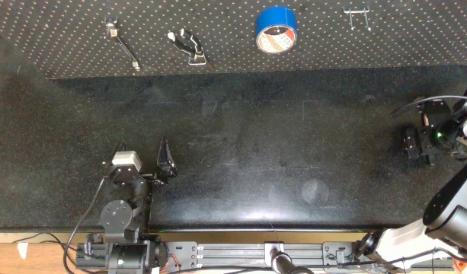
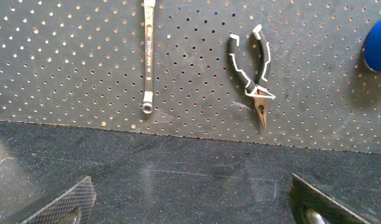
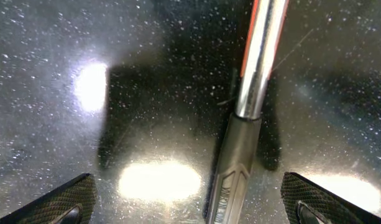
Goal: Place Tools Onto Pegboard
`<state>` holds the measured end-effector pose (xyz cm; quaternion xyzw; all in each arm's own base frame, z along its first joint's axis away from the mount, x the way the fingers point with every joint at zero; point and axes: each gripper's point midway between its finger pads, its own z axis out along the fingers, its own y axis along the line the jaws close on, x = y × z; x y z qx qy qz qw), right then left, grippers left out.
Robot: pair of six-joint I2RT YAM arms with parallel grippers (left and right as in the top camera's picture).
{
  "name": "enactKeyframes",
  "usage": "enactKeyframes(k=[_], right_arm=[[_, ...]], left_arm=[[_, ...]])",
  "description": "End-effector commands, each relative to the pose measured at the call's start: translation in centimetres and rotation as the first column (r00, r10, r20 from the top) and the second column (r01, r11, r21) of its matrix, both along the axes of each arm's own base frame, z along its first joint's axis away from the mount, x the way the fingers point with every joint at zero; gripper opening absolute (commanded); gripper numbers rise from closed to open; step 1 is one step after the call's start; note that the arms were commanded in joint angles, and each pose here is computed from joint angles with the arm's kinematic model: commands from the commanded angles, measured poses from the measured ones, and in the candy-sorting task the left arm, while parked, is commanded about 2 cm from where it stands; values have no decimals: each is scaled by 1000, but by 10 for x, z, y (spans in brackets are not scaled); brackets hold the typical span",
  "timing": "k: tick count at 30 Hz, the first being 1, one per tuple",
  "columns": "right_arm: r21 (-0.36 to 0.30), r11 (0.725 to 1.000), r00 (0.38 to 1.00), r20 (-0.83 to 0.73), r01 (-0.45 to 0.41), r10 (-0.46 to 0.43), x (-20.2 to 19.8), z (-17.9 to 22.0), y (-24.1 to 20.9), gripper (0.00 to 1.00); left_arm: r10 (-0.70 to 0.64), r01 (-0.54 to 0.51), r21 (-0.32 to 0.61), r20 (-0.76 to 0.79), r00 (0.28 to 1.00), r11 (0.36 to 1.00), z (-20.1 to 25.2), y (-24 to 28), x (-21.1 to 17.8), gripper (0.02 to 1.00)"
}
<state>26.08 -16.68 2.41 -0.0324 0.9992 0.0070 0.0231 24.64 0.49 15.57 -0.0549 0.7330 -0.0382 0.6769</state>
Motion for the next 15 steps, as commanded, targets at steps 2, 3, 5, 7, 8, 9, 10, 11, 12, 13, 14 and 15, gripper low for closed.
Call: enactKeyframes(k=[2,3,5,7,8,9,10,11,12,13,14,15], right_arm=[[-70,998,998,-59,-7,3,-10,-2,-13,965],[-71,997,998,-56,1,-6,-10,-2,-15,965],[-71,997,998,-55,13,-17,-11,-2,-17,965],[-63,998,999,-47,22,-25,-10,-3,-17,965],[-60,998,999,-45,22,-24,-10,-3,-16,967],[-56,998,999,-45,22,-25,-10,-4,-16,967],[-54,998,998,-47,26,-28,-10,-4,-16,965],[-54,998,998,-47,25,-28,-10,-4,-16,965],[-54,998,998,-47,26,-28,-10,-4,-16,965],[-54,998,998,-47,26,-28,-10,-4,-16,965],[-52,998,998,-47,29,-31,-10,-5,-15,967],[-46,999,998,-46,29,-31,-9,-6,-14,965]], left_arm=[[-10,10,15,2,1000,1000,0,-1,0,996],[-10,10,15,2,1000,1000,0,-1,0,996],[-10,10,15,2,1000,1000,0,-1,0,996],[-10,10,15,2,1000,1000,0,-1,0,996],[-10,10,15,2,1000,1000,0,-1,0,996],[-10,10,15,2,1000,1000,0,-1,0,996],[-10,10,15,2,1000,1000,0,-1,0,996],[-10,10,15,2,1000,1000,0,-1,0,996],[-10,10,15,2,1000,1000,0,-1,0,996],[-10,10,15,2,1000,1000,0,-1,0,996],[-10,10,15,2,1000,1000,0,-1,0,996],[-10,10,15,2,1000,1000,0,-1,0,996]])
